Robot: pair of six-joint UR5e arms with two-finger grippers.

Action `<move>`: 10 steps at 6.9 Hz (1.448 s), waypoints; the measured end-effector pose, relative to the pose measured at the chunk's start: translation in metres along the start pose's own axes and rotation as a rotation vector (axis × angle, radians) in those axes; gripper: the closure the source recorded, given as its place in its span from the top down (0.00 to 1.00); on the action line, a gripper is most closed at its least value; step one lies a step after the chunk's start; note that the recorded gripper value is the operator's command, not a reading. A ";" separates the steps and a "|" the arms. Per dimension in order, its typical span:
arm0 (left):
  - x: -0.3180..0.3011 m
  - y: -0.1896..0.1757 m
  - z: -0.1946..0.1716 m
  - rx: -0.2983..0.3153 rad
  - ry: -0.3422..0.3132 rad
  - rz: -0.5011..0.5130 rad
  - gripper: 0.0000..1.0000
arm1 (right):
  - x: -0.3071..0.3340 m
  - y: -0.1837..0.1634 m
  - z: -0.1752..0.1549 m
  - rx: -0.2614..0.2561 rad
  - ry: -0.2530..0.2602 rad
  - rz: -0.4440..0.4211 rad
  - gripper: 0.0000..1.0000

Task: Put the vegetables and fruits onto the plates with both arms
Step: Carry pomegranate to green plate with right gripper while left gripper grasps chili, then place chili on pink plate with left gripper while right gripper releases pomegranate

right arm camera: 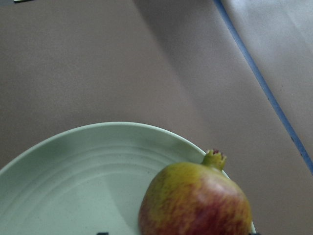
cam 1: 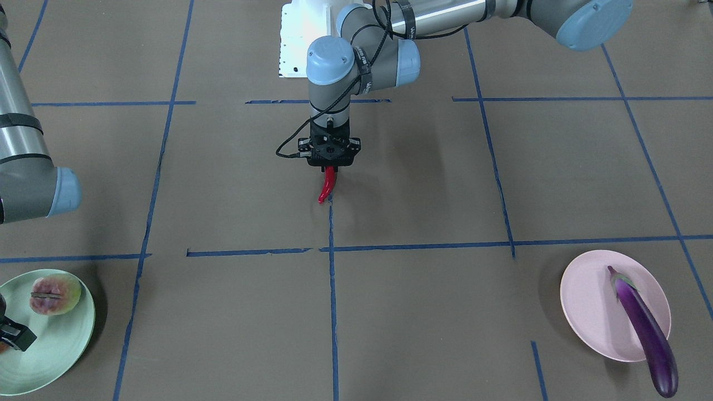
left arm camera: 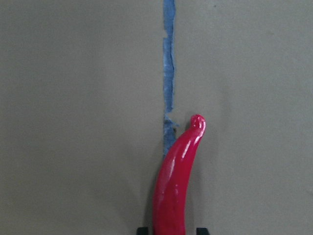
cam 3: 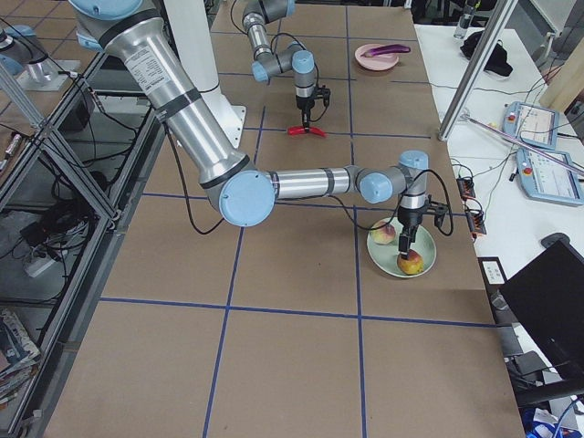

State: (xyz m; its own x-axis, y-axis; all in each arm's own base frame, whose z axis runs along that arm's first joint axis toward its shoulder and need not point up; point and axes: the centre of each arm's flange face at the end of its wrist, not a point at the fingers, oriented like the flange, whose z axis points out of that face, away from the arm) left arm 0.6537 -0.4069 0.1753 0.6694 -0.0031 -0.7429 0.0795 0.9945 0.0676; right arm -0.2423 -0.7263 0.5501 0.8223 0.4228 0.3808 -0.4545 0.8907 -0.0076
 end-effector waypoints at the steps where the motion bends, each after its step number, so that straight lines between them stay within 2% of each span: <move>1: 0.001 0.000 -0.002 0.001 0.002 -0.002 0.00 | -0.004 -0.001 -0.011 0.004 -0.023 -0.039 1.00; 2: -0.001 -0.008 -0.015 0.024 0.017 -0.017 0.00 | -0.011 0.000 -0.032 -0.003 -0.076 -0.061 1.00; 3: -0.019 -0.033 -0.036 0.074 0.033 -0.063 0.00 | -0.019 0.005 -0.054 -0.013 -0.141 -0.078 1.00; 4: -0.071 -0.076 -0.056 0.142 0.027 -0.138 0.00 | -0.025 0.018 -0.084 -0.018 -0.218 -0.096 1.00; 5: -0.137 -0.119 -0.070 0.203 0.000 -0.193 0.00 | -0.025 0.036 -0.110 -0.045 -0.297 -0.115 1.00; 6: -0.207 -0.162 -0.081 0.251 -0.044 -0.206 0.00 | -0.020 0.056 -0.133 -0.093 -0.381 -0.138 1.00; 7: -0.275 -0.203 -0.085 0.267 -0.113 -0.193 0.02 | -0.014 0.074 -0.152 -0.133 -0.446 -0.160 1.00; 9: -0.410 -0.282 -0.067 0.241 -0.271 -0.160 0.05 | -0.006 0.098 -0.172 -0.164 -0.507 -0.192 1.00; 10: -0.455 -0.303 -0.053 0.238 -0.303 -0.166 0.33 | -0.008 0.104 -0.175 -0.168 -0.514 -0.199 1.00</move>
State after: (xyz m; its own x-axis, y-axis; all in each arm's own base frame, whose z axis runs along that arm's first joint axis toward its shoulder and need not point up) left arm 0.2859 -0.7016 0.4581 0.8172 -0.2274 -0.5296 0.3495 0.9262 0.1417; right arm -0.2369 -0.6076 0.3848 0.5951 0.1461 0.7903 -0.2127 0.9769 -0.0205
